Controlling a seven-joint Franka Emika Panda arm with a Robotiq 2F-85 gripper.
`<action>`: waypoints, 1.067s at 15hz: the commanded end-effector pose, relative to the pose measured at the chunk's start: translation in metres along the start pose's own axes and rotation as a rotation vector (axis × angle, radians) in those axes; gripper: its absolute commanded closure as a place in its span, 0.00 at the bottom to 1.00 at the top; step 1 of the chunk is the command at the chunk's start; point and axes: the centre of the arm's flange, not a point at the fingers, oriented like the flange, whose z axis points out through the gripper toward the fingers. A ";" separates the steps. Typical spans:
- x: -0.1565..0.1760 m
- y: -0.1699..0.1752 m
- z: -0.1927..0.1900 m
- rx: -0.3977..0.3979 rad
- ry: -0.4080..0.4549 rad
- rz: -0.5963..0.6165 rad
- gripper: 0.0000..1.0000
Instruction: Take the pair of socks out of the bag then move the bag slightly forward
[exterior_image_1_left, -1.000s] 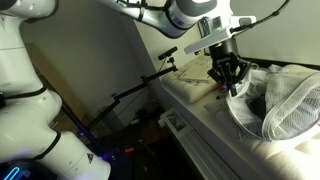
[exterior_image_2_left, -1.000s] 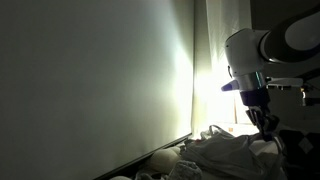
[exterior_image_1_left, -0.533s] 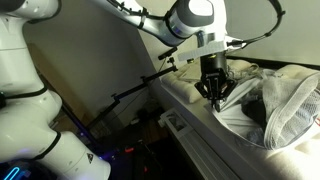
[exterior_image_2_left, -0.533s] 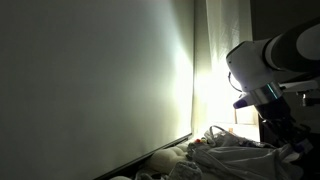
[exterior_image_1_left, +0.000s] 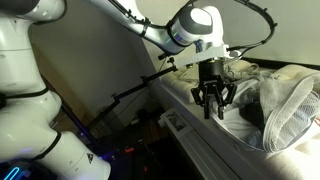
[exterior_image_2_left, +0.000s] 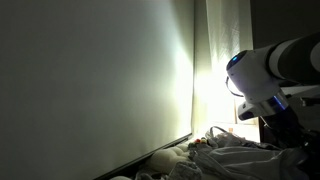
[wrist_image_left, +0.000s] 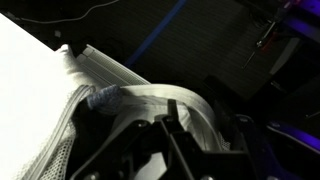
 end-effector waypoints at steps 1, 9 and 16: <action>-0.015 0.003 -0.009 -0.027 -0.009 -0.001 0.26; -0.064 0.038 -0.051 0.013 0.158 0.117 0.00; -0.041 0.056 -0.042 0.058 0.393 0.236 0.00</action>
